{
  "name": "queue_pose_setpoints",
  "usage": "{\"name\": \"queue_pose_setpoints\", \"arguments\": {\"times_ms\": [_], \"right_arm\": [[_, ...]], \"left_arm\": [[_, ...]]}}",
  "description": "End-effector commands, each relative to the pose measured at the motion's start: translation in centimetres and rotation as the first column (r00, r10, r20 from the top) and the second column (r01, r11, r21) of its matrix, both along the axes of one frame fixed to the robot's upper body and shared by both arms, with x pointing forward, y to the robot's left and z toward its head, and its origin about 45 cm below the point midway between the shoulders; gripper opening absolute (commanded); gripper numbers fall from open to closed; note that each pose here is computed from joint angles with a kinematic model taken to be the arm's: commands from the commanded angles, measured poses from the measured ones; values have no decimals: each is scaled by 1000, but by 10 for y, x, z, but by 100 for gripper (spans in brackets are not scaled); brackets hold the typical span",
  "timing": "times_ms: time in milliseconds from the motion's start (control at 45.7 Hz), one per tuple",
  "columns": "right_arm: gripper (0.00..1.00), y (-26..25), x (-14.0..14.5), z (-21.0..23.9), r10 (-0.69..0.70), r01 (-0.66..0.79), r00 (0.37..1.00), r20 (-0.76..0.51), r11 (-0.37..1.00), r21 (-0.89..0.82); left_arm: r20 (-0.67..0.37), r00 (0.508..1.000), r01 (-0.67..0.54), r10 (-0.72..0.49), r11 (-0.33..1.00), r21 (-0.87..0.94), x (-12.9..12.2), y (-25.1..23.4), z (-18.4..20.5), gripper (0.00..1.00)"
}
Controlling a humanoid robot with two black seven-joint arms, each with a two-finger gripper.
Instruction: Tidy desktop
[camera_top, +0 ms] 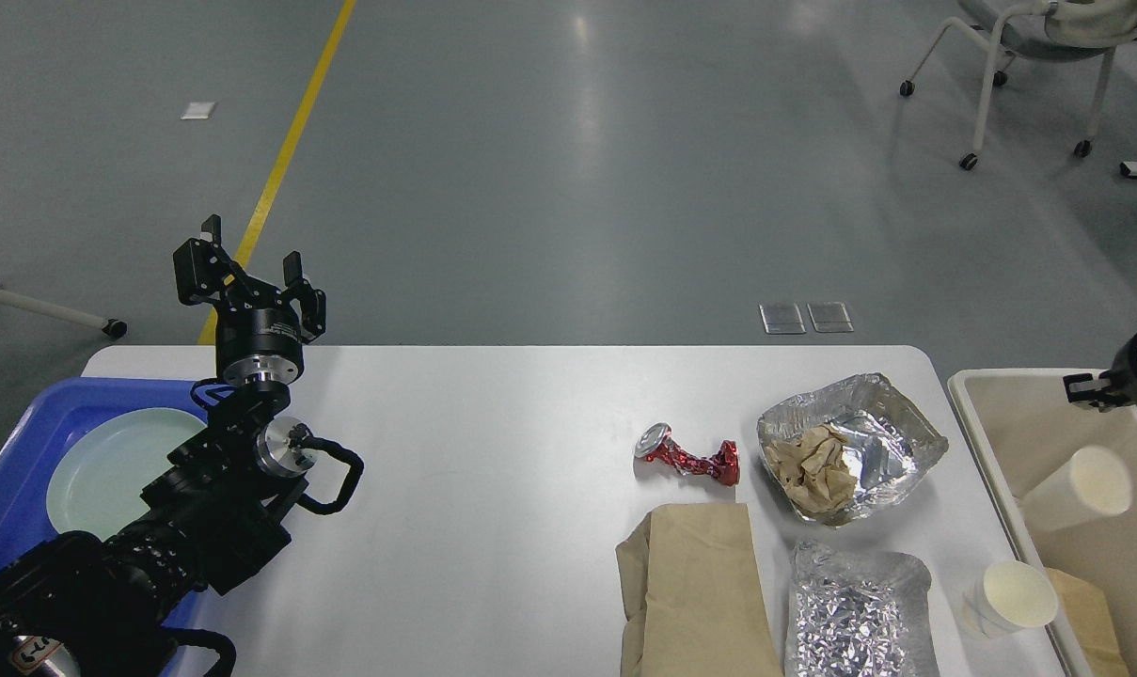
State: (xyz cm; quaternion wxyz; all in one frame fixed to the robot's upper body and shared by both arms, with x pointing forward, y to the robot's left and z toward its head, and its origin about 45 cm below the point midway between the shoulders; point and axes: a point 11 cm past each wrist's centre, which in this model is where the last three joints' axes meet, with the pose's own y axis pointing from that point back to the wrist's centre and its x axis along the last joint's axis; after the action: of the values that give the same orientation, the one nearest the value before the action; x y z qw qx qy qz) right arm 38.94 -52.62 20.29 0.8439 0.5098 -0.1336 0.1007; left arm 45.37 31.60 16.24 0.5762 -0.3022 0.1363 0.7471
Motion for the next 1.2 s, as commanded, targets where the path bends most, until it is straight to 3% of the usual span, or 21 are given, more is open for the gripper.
{"name": "queue_pose_setpoints", "arguments": {"times_ms": [0,241,416,723,876,1029,1183], "right_arm": [[100,5,4,4,4,-4,1000,8,1000,12],[100,48,32,55,53,-61,996,70,992,114],[100,105,33,121,81,-90,996,42,956,281],[100,215,1,215,188,-129,981,-52,823,553],[100,254,-11,249,243,-196,970,14,745,637],[100,269,-12,263,242,-208,969,46,701,682],[100,246,-10,230,187,-118,982,-37,747,654]], "left_arm": [[-1,1000,1,-1,1000,0,0,0,0,100],[1,1000,0,0,1000,0,0,0,0,100],[-1,1000,0,0,1000,0,0,0,0,100],[1,1000,0,0,1000,0,0,0,0,100],[1,1000,0,0,1000,0,0,0,0,100],[1,1000,0,0,1000,0,0,0,0,100],[0,1000,-1,1,1000,1,0,0,0,100]]}}
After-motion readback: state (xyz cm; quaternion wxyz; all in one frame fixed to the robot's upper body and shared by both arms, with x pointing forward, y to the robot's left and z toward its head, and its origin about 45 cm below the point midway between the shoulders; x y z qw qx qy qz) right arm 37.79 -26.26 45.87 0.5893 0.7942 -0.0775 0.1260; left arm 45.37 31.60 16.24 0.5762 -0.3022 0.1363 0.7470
